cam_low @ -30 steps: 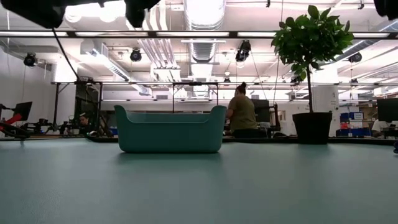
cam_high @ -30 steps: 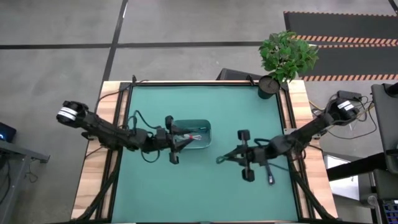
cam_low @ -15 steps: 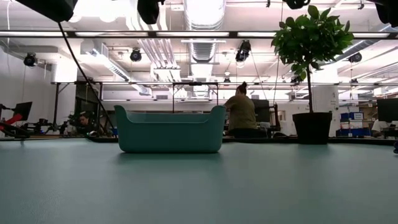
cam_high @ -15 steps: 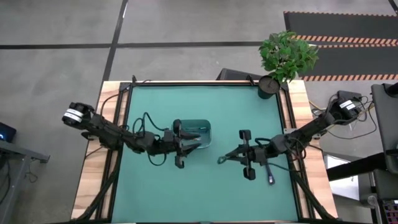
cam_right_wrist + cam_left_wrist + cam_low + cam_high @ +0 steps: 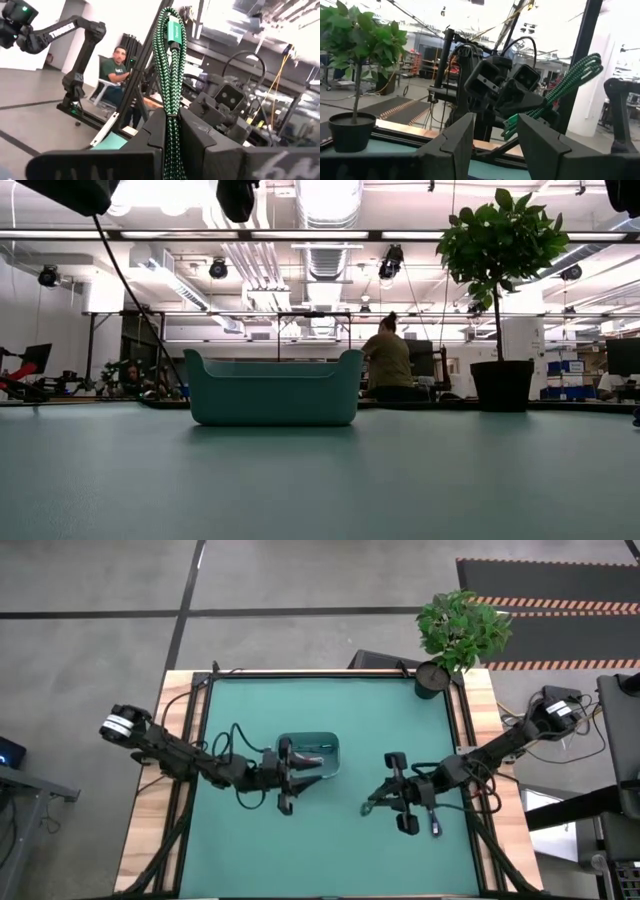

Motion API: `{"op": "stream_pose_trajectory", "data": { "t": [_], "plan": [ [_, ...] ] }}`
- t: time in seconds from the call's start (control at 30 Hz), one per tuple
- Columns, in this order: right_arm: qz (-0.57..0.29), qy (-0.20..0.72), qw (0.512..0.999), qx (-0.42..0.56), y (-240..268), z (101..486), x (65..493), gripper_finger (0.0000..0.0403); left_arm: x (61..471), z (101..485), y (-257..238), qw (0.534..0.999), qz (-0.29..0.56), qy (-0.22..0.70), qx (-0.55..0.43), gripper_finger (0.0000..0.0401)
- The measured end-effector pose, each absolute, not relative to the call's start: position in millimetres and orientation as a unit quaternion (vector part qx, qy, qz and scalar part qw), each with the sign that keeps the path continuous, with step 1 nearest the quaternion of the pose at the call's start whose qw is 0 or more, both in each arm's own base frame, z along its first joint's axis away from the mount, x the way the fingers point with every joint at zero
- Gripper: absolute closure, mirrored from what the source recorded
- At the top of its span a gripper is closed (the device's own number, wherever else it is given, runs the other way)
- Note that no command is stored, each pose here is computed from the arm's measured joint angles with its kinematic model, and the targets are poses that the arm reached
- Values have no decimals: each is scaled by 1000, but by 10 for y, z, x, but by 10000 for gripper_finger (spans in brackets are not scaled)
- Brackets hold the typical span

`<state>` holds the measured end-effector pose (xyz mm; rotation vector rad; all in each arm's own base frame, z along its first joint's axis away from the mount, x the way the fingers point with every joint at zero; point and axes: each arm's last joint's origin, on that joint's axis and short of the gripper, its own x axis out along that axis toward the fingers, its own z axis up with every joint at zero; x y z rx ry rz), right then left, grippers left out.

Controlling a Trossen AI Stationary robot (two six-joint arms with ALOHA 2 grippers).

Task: Pick and place USB-C Cables
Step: Put the green black charger cable into the green bin

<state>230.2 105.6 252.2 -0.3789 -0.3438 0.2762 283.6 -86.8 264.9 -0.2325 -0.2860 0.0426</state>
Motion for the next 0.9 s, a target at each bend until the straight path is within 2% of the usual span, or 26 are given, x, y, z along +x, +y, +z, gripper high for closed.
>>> {"op": "stream_pose_trajectory", "data": {
  "t": [0.27, 0.5, 0.9],
  "plan": [
    [122, -201, 950, -206, 1048, 2544, 2287, 380, 2857, 2748, -873, 979, 22, -161, -121, 264],
    [121, -198, 955, -185, 1043, 2546, 2286, 380, 2916, 2828, -938, 978, 16, -171, -114, 264],
    [139, -242, 944, -176, 1036, 2551, 2228, 380, 3297, 2694, -1102, 974, 15, -202, -101, 264]
  ]
}}
